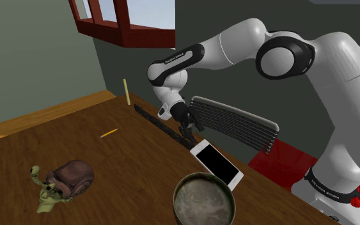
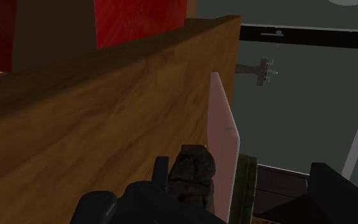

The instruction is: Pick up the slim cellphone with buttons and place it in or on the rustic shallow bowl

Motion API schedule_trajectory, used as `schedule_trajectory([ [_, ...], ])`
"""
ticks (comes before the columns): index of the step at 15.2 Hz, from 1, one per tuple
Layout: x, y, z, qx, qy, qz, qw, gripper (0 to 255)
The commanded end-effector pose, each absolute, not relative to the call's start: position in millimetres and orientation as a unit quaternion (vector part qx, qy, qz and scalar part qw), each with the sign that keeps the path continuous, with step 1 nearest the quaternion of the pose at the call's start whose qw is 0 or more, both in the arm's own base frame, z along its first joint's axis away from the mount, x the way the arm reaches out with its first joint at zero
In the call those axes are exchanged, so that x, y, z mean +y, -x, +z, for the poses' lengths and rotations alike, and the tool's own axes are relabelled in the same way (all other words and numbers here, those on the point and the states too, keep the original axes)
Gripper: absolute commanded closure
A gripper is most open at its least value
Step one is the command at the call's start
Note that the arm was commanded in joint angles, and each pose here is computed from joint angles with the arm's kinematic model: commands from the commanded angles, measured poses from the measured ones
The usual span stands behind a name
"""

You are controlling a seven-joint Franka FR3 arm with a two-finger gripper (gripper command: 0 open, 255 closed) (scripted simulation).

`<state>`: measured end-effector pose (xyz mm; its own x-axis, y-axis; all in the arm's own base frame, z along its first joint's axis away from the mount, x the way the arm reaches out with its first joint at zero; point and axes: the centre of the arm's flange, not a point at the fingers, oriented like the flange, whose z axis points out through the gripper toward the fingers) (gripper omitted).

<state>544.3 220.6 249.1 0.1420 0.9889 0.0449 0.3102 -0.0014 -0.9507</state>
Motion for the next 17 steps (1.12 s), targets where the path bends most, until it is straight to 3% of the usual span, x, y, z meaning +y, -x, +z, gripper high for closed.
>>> schedule_trajectory([
  [1, 225.0, -533.5, 244.5, -0.542, 0.597, 0.374, 0.459, 0],
  [13, 228.5, -510.7, 237.2, -0.542, 0.597, 0.374, 0.459, 0],
  [14, 230.2, -512.2, 236.9, -0.541, 0.597, 0.374, 0.459, 255],
  [17, 230.9, -512.0, 235.4, -0.541, 0.597, 0.374, 0.459, 255],
])
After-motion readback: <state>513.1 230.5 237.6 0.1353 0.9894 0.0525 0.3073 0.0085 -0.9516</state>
